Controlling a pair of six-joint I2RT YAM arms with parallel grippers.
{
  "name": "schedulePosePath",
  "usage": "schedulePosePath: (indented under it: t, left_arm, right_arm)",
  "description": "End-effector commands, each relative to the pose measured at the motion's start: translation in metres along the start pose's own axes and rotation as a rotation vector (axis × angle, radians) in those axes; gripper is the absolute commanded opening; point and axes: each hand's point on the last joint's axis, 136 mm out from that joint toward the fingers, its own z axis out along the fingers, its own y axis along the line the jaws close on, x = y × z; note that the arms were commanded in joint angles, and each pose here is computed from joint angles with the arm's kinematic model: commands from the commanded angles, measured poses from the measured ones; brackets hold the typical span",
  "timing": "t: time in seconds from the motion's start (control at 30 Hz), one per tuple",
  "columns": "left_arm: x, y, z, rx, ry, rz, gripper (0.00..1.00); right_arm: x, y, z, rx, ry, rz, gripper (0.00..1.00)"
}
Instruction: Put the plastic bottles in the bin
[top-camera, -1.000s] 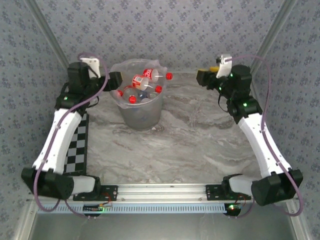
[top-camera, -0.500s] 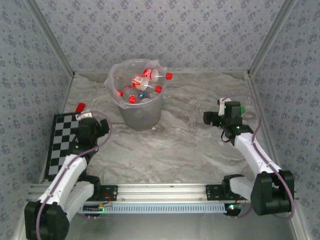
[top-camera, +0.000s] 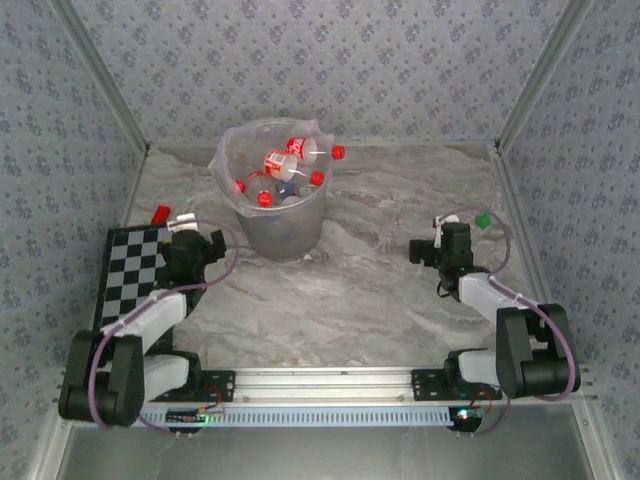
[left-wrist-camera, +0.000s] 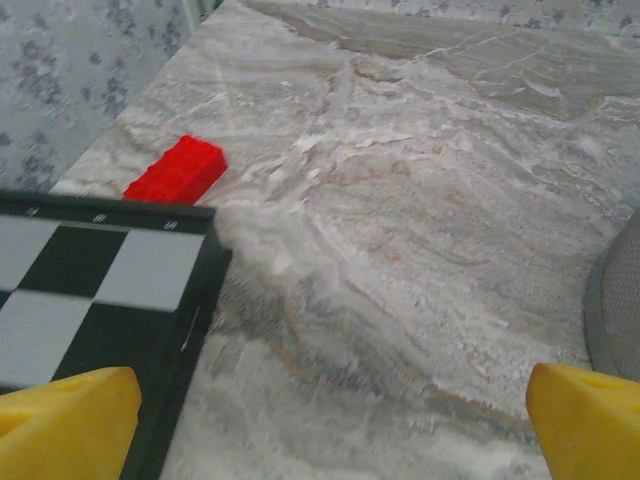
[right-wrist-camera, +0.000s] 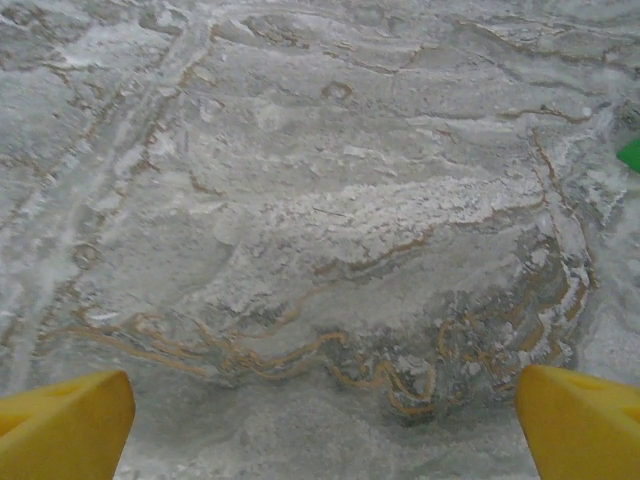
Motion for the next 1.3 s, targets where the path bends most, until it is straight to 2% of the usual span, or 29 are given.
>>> schedulePosePath:
  t: [0.0,0.1,0.2,0.4,0.57,0.7,0.83,0.97,1.07,1.17,1.2,1.27]
  left_arm:
    - [-0.037,-0.015,0.008,0.052,-0.093,0.046,0.99]
    - [-0.044,-0.025,0.008,0.107,-0.138,0.066,0.99]
    - [-0.045,-0.03,0.014,0.121,-0.104,0.09,0.99]
    - [-0.045,-0.024,0.012,0.087,-0.119,0.117,0.99]
    - [-0.015,-0.016,0.032,0.06,-0.066,0.148,0.99]
    - [-0.017,-0.017,0.04,0.055,-0.063,0.174,0.99]
    - [-0.005,-0.01,0.055,0.048,-0.023,0.135,0.99]
    - [-0.006,0.0,0.06,0.041,-0.018,0.083,0.99]
    - [-0.006,0.002,0.06,0.042,-0.012,0.075,0.99]
    - [-0.001,0.0,0.055,0.089,-0.052,0.059,0.99]
    - [0.0,-0.001,0.056,0.104,-0.109,0.057,0.99]
    - [0.006,-0.002,0.056,0.106,-0.035,0.06,0.99]
  right_arm:
    - [-0.029,-0.008,-0.004,0.054,-0.141,-0.017,1.0]
    - [-0.032,-0.013,-0.006,0.077,-0.172,-0.018,1.0]
    - [-0.036,-0.018,-0.005,0.101,-0.189,-0.011,1.0]
    - [-0.047,-0.018,0.007,0.099,-0.211,-0.024,1.0]
    - [-0.051,-0.017,0.015,0.103,-0.197,-0.036,1.0]
    - [-0.053,-0.014,0.014,0.085,-0.231,-0.067,1.0]
    - [-0.053,-0.01,0.009,0.051,-0.254,-0.071,1.0]
    - [-0.051,-0.015,0.017,0.048,-0.226,-0.061,1.0]
    - [-0.037,-0.032,0.029,0.015,-0.268,0.048,1.0]
    - [-0.036,-0.032,0.028,0.032,-0.271,0.04,1.0]
    - [-0.036,-0.033,0.029,0.032,-0.276,0.044,1.0]
    - [-0.035,-0.034,0.029,0.033,-0.272,0.048,1.0]
